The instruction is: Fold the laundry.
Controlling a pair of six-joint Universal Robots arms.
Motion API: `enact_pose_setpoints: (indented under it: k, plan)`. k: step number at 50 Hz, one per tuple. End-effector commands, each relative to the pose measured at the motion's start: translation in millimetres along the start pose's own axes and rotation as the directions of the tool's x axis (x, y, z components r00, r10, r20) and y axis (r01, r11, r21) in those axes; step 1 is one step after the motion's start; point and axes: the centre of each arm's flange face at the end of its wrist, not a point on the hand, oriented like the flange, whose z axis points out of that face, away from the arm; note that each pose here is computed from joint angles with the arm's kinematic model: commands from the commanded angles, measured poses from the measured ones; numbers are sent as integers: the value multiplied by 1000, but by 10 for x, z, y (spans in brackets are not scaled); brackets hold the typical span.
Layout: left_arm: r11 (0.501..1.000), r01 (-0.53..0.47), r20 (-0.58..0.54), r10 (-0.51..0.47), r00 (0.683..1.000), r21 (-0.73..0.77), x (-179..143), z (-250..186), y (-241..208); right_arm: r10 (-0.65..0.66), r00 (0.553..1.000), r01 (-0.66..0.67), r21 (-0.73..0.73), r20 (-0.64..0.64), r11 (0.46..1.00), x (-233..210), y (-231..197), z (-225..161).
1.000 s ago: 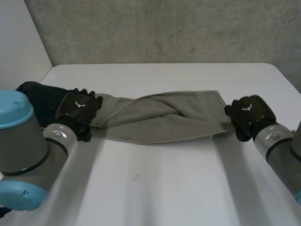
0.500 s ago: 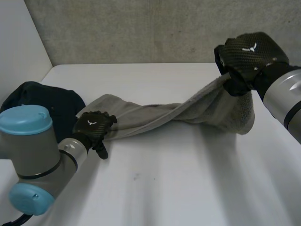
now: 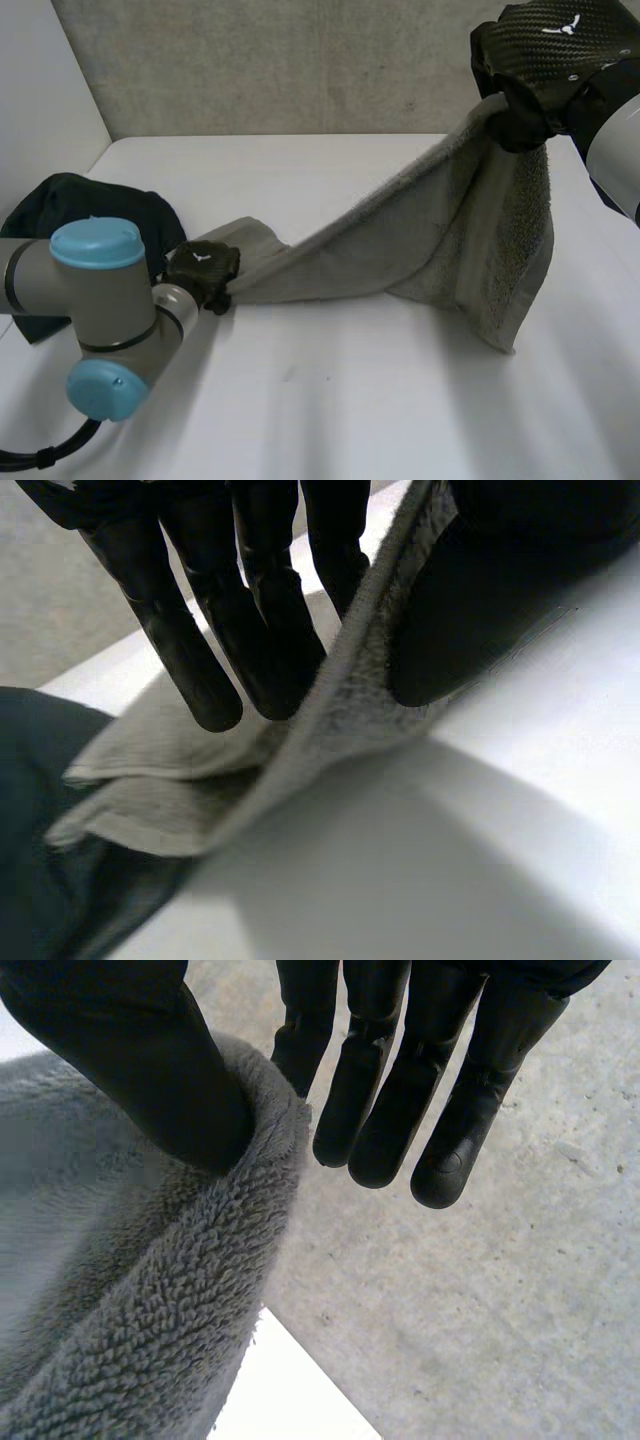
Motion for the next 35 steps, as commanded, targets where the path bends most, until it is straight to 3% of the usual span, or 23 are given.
enact_pose_setpoints:
  k: [1,4,9,13,16,23,29,35]
  plan:
    - [997,-12,103,5,995,74,-238,-21,-317,-28,1000,28,-32,-1,999,40,33,-14]
    - [977,-49,157,16,987,210,-411,-338,-819,-101,994,97,-79,-41,992,209,106,27]
    - [891,-195,268,87,960,410,-580,-1060,-1573,-209,971,194,-130,-112,972,484,148,69]
    - [834,-289,331,137,934,470,-646,-1503,-1893,-235,958,219,-114,-162,969,631,31,43]
    - [830,-322,320,186,929,455,-635,-1569,-1932,-240,956,225,-104,-170,969,662,-62,-15]
    - [876,-330,236,259,937,350,-580,-1290,-1756,-254,962,233,-186,-98,955,585,85,-20]
    - [917,-341,162,311,936,209,-508,-681,-1375,-257,966,248,-334,18,909,416,649,356]
    - [901,-407,149,386,910,149,-490,-137,-1200,-281,960,262,-371,1,891,377,968,799]
